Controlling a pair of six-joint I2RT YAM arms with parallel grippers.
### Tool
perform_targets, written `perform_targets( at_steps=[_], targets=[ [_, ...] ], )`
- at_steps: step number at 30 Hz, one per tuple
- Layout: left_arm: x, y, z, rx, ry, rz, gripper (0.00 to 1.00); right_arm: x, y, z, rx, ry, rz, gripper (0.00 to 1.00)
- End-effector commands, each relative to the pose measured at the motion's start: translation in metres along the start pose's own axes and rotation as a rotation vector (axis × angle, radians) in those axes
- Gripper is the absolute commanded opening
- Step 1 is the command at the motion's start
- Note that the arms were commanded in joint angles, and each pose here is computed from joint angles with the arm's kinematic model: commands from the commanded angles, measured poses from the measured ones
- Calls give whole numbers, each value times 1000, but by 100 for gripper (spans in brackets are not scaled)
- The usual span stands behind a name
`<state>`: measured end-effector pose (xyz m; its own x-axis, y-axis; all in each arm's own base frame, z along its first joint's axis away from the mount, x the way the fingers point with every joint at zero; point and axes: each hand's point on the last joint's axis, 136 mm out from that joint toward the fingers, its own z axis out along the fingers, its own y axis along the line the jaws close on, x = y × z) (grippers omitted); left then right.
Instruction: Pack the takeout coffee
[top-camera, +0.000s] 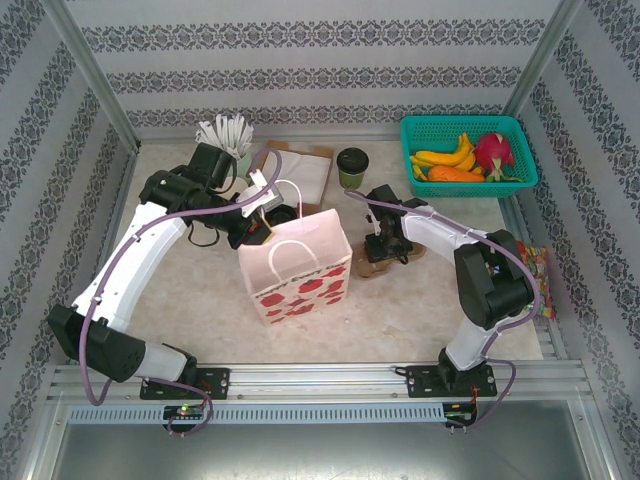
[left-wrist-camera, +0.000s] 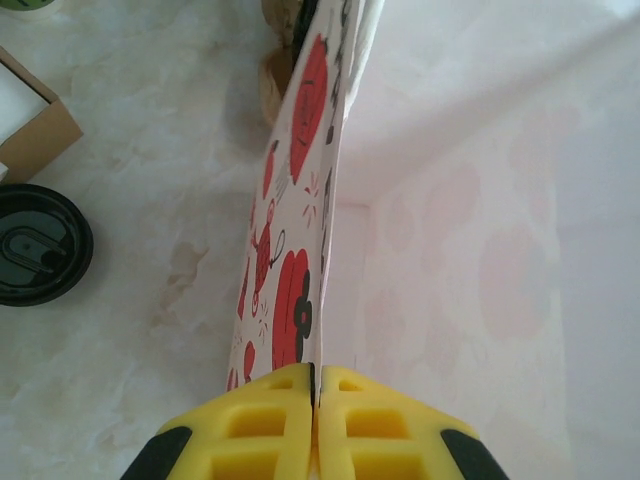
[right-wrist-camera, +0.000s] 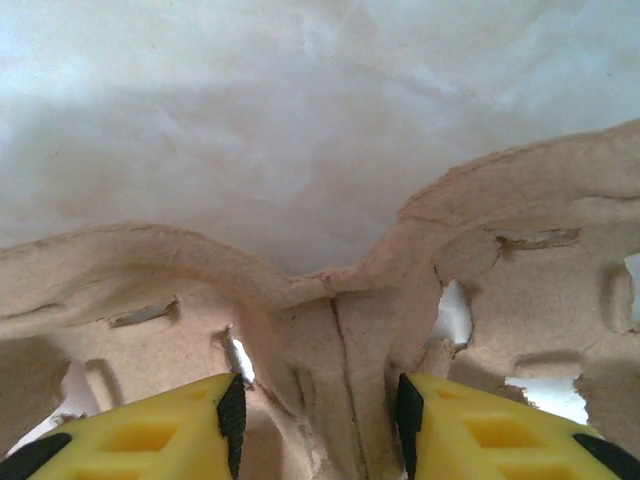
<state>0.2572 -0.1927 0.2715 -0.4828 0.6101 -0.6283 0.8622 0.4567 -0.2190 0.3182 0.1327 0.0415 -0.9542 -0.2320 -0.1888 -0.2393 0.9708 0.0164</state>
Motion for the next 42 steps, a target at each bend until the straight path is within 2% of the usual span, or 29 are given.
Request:
perform_targets(
  at_steps=[1,12,22,24,27,32,36,42],
  targets=[
    [-2,-3,-2,30,-4,11,0,-4,8,-12,-30,-9,-93,50],
    [0,3,3,5,-11,-80,0,-6,6,6,-12,32,-135,54],
    [4,3,4,3,-6,-71,0,-6,-1,12,-18,48,-156,37],
    [5,3,4,0,-6,-70,0,-6,-1,12,-21,50,-164,29],
    [5,4,4,-5,-6,-71,0,-8,1,5,-36,35,-158,23],
    [3,4,4,-7,-11,-84,0,-11,1,-14,-38,-15,-136,13],
    [1,3,2,-6,-23,-91,0,-11,-5,-37,-20,-71,-91,0],
    [-2,1,2,8,-38,-108,0,-9,-31,-85,6,-189,83,0]
  ],
)
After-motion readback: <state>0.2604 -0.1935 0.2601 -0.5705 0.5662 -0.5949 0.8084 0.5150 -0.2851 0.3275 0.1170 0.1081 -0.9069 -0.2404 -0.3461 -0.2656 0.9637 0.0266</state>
